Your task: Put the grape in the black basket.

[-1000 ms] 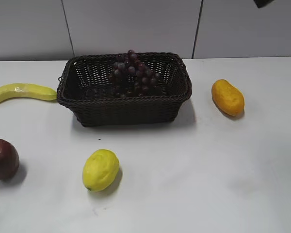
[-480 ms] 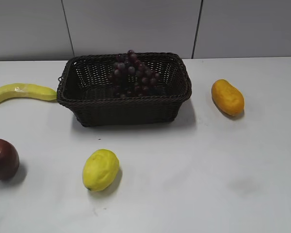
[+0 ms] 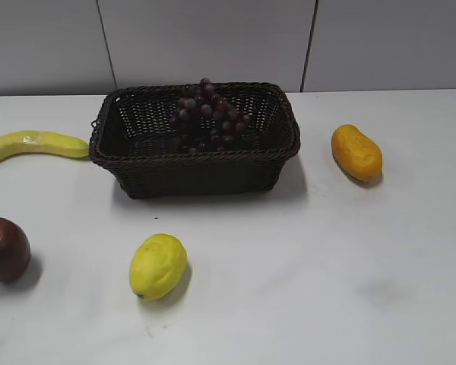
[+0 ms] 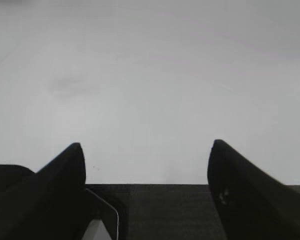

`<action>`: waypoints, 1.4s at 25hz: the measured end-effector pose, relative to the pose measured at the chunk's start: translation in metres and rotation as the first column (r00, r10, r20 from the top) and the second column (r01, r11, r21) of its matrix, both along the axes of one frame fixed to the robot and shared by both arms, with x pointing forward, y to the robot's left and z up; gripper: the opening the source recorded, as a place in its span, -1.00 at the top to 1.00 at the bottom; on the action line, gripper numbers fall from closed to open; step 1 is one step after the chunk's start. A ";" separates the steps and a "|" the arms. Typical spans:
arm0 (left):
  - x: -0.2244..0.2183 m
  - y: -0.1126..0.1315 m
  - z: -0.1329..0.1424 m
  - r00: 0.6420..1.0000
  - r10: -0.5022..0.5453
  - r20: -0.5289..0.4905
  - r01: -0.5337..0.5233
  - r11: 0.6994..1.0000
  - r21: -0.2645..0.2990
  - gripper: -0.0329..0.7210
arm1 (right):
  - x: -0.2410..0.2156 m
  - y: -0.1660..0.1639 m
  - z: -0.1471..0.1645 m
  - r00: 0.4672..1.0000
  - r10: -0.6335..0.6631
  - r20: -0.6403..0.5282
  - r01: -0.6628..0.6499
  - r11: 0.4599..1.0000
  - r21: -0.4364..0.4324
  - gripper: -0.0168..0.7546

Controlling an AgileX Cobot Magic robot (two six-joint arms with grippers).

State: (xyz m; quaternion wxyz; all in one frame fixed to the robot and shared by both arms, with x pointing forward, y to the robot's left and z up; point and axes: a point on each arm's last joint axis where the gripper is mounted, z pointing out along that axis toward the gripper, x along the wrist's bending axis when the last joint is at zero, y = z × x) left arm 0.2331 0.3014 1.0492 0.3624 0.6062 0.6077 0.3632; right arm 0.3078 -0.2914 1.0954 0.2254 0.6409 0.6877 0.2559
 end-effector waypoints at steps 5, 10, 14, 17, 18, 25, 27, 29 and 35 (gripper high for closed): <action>0.000 0.000 0.000 1.000 0.000 0.000 0.000 1.000 0.000 -0.38 | -0.031 -0.006 -0.017 0.993 -0.052 0.109 0.051 0.999 0.014 -0.73; 0.000 0.000 0.000 1.000 0.000 0.000 0.000 1.000 0.000 -0.38 | -0.049 -0.008 -0.037 0.975 -0.098 0.198 0.095 0.995 0.026 -0.75; 0.000 0.000 0.000 1.000 0.000 0.000 0.000 1.000 0.000 -0.38 | -0.062 -0.008 -0.042 0.944 -0.126 0.305 0.119 0.992 0.043 -0.75; 0.000 0.000 0.000 1.000 0.000 0.000 0.000 1.000 0.000 -0.38 | -0.067 -0.008 -0.044 0.929 -0.130 0.347 0.120 0.991 0.051 -0.73; 0.000 0.000 0.000 1.000 0.000 0.000 0.000 1.000 0.000 -0.38 | -0.068 -0.008 -0.043 0.925 -0.131 0.356 0.120 0.991 0.053 -0.72; 0.000 0.000 0.000 1.000 0.000 0.000 0.000 1.000 0.000 -0.38 | -0.074 -0.008 -0.043 0.908 -0.130 0.398 0.116 0.991 0.060 -0.68; 0.000 0.000 0.000 1.000 0.000 0.000 0.000 1.000 0.000 -0.38 | -0.074 -0.008 -0.043 0.907 -0.132 0.399 0.117 0.991 0.060 -0.68; 0.000 0.000 0.000 1.000 0.000 0.000 0.000 1.000 0.000 -0.38 | -0.074 -0.008 -0.043 0.906 -0.132 0.402 0.117 0.991 0.060 -0.67; 0.000 0.000 0.000 1.000 0.000 0.000 0.000 1.000 0.000 -0.38 | -0.074 -0.008 -0.043 0.906 -0.132 0.402 0.117 0.991 0.060 -0.67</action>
